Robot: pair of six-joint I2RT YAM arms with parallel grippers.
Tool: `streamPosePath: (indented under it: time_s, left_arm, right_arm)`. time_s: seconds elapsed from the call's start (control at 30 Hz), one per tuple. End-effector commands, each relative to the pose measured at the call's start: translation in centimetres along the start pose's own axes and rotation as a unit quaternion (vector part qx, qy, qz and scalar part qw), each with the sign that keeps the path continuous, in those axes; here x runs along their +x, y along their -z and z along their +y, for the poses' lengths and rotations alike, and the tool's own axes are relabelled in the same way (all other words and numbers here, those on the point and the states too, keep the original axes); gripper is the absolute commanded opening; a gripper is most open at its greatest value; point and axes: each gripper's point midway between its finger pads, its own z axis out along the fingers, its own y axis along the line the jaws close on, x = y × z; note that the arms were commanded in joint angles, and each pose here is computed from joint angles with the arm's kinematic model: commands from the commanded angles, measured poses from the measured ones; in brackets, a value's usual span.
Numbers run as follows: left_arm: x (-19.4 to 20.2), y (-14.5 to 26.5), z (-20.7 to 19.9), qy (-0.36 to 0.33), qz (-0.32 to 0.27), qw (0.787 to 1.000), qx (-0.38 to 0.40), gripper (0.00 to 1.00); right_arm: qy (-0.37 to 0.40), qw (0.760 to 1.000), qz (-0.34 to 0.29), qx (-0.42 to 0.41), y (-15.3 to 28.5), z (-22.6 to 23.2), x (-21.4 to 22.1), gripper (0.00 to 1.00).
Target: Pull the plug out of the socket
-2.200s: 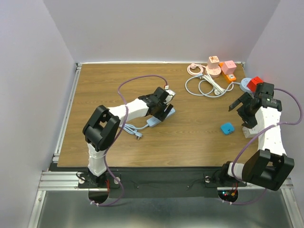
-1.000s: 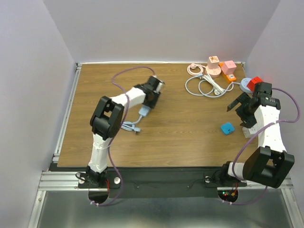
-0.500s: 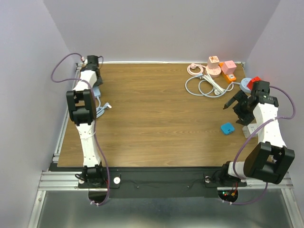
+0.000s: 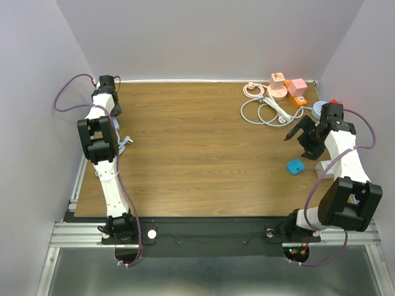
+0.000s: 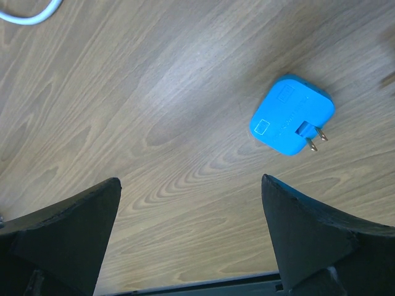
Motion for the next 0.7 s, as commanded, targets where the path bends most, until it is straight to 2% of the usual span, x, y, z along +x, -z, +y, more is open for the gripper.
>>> streamPosePath:
  time_s: [0.0,0.07,0.1,0.3,0.47,0.53,0.57,0.6,0.63,0.67]
  left_arm:
    - [-3.8,3.5,0.3,0.036,-0.042,0.998,0.023,0.58]
    - [-4.7,4.8,-0.2,0.044,-0.051,0.997,0.036,0.61]
    - [-5.4,6.0,-0.4,0.046,-0.062,0.996,0.044,0.78]
    - [-7.9,10.4,0.1,0.067,-0.101,0.992,0.036,0.8]
    - [-10.1,16.3,-0.4,0.089,-0.141,0.982,0.093,0.8]
    - [-10.2,20.4,-3.2,0.077,-0.156,0.971,0.167,0.8]
    - [-8.9,20.9,-4.5,0.063,-0.147,0.97,0.186,0.8]
    - [-8.3,24.5,-7.4,0.037,-0.161,0.957,0.239,0.8]
    - [-6.3,25.2,-9.1,0.015,-0.15,0.955,0.256,0.8]
    - [-5.0,26.7,-10.6,0.001,-0.148,0.95,0.276,0.8]
  right_arm:
    - [0.022,0.999,-0.036,-0.023,0.8,1.6,-1.9,1.0]
    - [0.022,0.999,-0.04,-0.023,1.0,1.7,-2.3,1.0]
    - [0.022,0.999,-0.043,-0.024,1.1,1.8,-2.5,1.0]
    - [0.025,0.998,-0.056,-0.031,1.6,2.8,-3.8,1.0]
    - [0.018,0.997,-0.076,-0.022,1.0,3.5,-6.3,1.0]
    - [0.015,0.995,-0.095,-0.025,1.2,4.7,-8.5,1.0]
    - [-0.005,0.994,-0.107,-0.001,0.3,4.2,-9.8,1.0]
    - [-0.016,0.992,-0.128,0.006,0.5,4.6,-11.5,1.0]
    - [-0.034,0.987,-0.152,0.028,0.5,4.2,-13.0,1.0]
    - [-0.044,0.987,-0.147,0.042,-1.0,4.0,-13.7,1.0]
